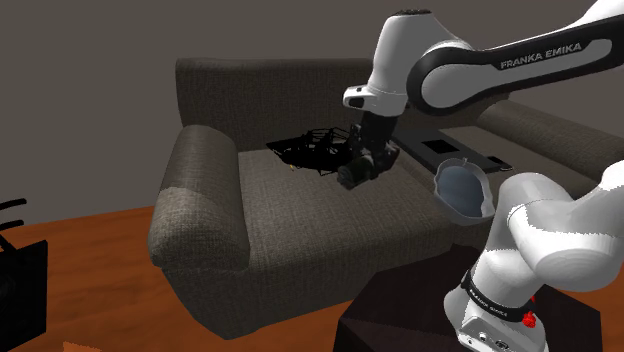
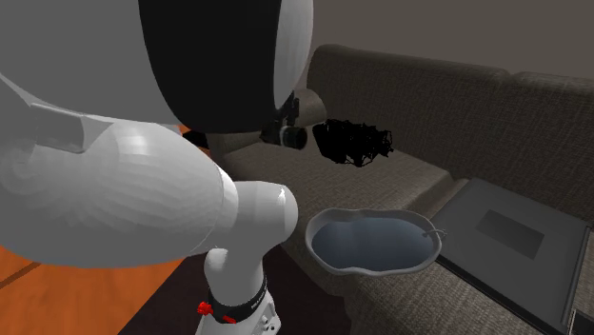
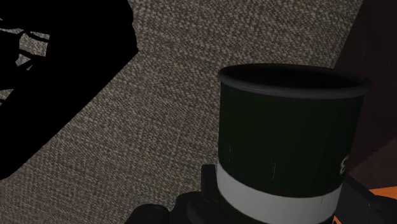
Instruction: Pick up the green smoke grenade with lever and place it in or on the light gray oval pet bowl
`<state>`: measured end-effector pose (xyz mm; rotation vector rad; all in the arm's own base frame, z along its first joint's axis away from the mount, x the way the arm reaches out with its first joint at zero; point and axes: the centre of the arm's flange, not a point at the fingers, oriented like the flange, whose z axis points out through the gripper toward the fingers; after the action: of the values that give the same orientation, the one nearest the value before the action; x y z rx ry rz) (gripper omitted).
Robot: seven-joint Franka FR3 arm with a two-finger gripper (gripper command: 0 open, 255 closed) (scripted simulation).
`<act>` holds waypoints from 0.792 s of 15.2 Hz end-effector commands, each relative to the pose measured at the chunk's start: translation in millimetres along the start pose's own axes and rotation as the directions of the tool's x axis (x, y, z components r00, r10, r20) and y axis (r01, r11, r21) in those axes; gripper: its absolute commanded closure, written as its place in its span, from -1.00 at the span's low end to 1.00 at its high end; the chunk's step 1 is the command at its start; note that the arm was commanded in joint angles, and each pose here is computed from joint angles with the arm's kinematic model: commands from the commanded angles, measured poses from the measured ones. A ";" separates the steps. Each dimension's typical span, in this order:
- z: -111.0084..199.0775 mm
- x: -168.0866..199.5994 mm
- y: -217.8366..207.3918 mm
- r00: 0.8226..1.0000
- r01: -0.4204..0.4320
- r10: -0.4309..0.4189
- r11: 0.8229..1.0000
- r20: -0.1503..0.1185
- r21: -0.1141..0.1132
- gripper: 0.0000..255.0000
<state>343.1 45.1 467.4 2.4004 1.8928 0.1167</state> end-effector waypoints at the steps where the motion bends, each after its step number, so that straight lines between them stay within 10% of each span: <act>1: -10.9 -0.6 0.9 1.000 0.000 0.000 1.000 0.000 0.000 1.00; 12: -36.2 -88.5 -24.1 1.000 0.000 0.000 1.000 0.000 0.000 1.00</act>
<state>303.0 -23.8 498.0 2.4022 1.8912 0.1166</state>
